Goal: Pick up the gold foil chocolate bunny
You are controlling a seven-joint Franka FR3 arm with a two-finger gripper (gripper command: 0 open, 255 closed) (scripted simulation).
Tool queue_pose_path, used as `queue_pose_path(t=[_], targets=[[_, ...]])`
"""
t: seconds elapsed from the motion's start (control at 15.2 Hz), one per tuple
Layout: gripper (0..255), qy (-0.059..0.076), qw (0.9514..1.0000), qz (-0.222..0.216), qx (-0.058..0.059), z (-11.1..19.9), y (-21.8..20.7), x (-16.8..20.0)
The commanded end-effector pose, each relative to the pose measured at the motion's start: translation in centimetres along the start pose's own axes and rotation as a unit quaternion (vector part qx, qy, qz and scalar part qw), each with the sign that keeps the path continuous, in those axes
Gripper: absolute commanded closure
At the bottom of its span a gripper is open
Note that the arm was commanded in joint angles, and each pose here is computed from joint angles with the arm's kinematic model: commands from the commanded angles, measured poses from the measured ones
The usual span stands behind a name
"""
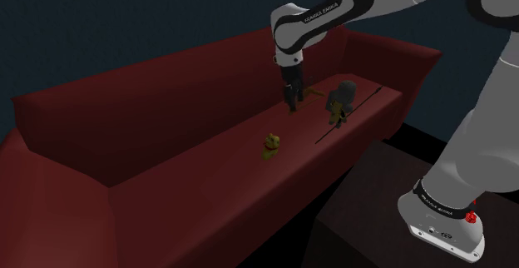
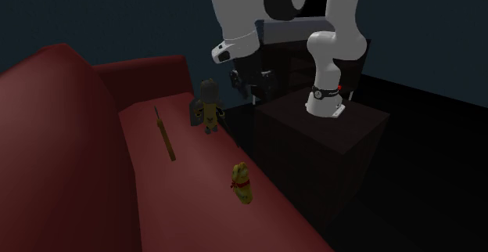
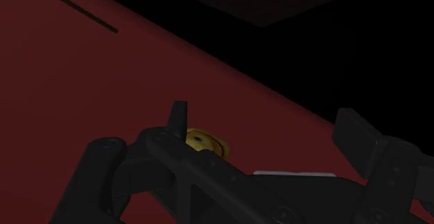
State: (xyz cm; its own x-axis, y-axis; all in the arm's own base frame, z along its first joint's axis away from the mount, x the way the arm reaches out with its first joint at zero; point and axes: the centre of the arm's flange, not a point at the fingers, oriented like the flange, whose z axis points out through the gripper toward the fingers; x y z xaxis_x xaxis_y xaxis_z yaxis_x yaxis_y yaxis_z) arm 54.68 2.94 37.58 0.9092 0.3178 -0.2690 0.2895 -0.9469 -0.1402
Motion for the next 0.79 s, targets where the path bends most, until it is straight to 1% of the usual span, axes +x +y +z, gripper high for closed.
queue_pose_path(t=[0.0,0.33,0.73], targets=[[0,-0.015,0.9998,-0.010,-0.001,1.7,0.6,2.8],[0,-0.050,0.9981,-0.036,-0.005,6.0,1.1,8.9],[0,-0.092,0.9935,-0.066,-0.009,11.6,1.4,15.9]])
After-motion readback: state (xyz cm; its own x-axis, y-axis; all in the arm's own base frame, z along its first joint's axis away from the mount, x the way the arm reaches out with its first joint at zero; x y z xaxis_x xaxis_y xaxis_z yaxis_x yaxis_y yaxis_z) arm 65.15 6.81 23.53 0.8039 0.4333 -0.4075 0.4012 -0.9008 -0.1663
